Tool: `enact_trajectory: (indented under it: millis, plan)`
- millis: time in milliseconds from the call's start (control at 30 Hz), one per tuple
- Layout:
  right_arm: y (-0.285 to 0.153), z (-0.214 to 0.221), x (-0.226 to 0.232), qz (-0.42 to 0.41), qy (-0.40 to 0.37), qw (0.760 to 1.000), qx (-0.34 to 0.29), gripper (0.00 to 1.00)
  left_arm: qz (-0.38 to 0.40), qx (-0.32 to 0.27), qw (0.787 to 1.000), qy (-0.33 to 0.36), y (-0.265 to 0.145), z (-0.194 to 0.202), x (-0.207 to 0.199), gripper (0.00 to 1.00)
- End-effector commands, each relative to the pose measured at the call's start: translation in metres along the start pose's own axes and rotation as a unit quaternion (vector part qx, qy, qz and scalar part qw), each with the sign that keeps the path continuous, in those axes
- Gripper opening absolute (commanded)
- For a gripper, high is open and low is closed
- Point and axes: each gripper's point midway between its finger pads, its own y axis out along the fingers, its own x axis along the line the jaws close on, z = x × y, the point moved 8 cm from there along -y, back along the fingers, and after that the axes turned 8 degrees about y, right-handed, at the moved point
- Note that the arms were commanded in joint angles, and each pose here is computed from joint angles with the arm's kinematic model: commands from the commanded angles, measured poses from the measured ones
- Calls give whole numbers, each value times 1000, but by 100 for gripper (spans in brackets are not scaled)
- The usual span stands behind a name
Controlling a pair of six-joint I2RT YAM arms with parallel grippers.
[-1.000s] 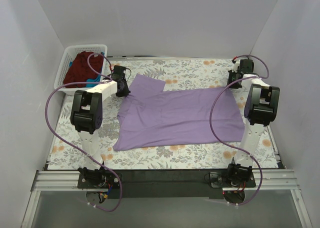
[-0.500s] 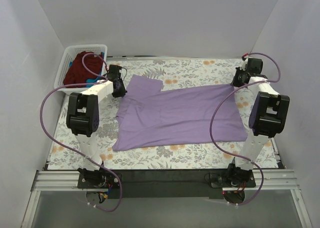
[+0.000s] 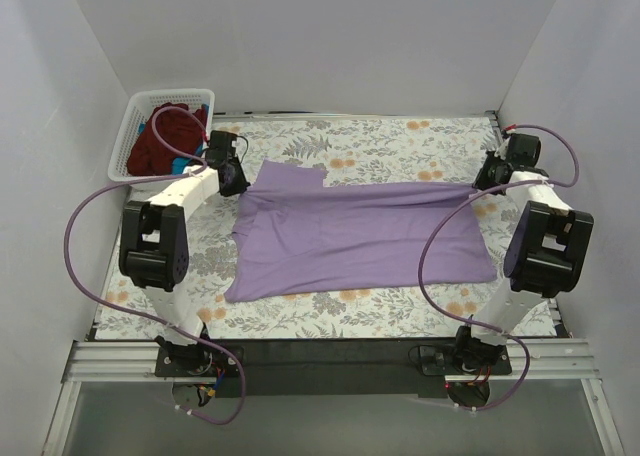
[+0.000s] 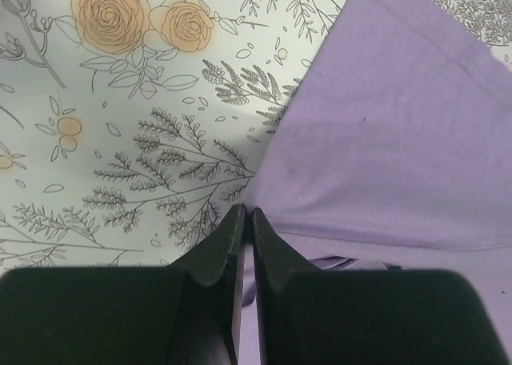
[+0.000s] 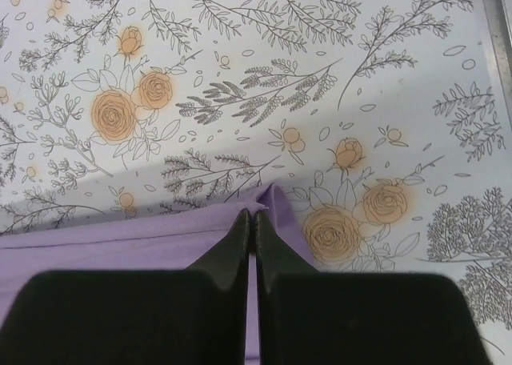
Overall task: Fold and stack the t-shirts
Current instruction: Fold the tshirt
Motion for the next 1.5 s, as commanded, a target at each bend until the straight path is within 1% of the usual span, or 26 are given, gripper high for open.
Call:
enact_trajectory:
  millis: [0,167,367,533,600,700,733,800,833,900,967,1033,1067,1100,1133,1167,1200,1267,1300,1333,1367,1400,1467]
  plan:
    - [-18,-16,-4,12,13,998,-53,1,-3,-28,1000,-9,-27,-8,7,0]
    - [-32,-9,-11,25,32,997,-63,1,-4,-34,999,-12,-44,-1,11,0]
    - [-44,2,-17,42,48,996,-69,1,1,-27,999,-20,-61,13,16,0]
    - [-46,19,-24,55,56,995,-56,1,4,-24,999,-30,-71,28,21,0]
    - [-45,28,-31,80,65,993,-54,1,7,-12,999,-34,-70,40,22,0]
    - [-41,36,-37,97,72,992,-45,1,23,7,999,-44,-65,53,20,0]
    - [-39,39,-38,99,73,992,-41,1,24,23,998,-50,-61,64,21,0]
    - [-32,46,-41,102,78,991,-27,1,35,32,997,-54,-55,72,19,0]
    - [-30,48,-43,104,79,991,-23,1,31,48,997,-56,-49,81,21,0]
    - [-25,54,-46,113,81,990,-13,1,36,60,996,-61,-48,86,20,0]
    - [-23,55,-47,116,82,990,-9,1,37,57,995,-67,-50,90,21,0]
    - [-21,55,-46,108,82,991,-5,6,35,48,996,-68,-50,90,22,0]
    - [-19,56,-45,104,84,991,0,13,33,49,996,-67,-51,92,23,0]
    - [-19,56,-43,95,83,992,4,18,32,51,996,-67,-51,93,23,6]
    - [-18,58,-43,92,86,992,9,23,32,53,996,-66,-50,94,23,8]
    - [-20,57,-41,90,87,992,8,37,34,56,996,-67,-51,95,24,11]
    - [-21,57,-40,86,89,992,10,43,36,58,995,-67,-53,96,23,17]
    - [-28,58,-35,83,86,993,16,51,38,59,995,-69,-56,100,25,24]
    - [-31,59,-33,84,86,992,20,53,43,48,995,-70,-62,97,24,35]
    - [-37,56,-27,78,81,994,13,54,44,43,996,-70,-65,97,25,41]
    - [-40,55,-22,74,78,994,11,56,45,37,996,-70,-69,95,25,44]
    - [-44,54,-17,67,73,995,9,56,49,28,996,-69,-77,93,25,50]
    - [-53,50,3,28,41,999,0,57,54,15,996,-69,-87,89,25,60]
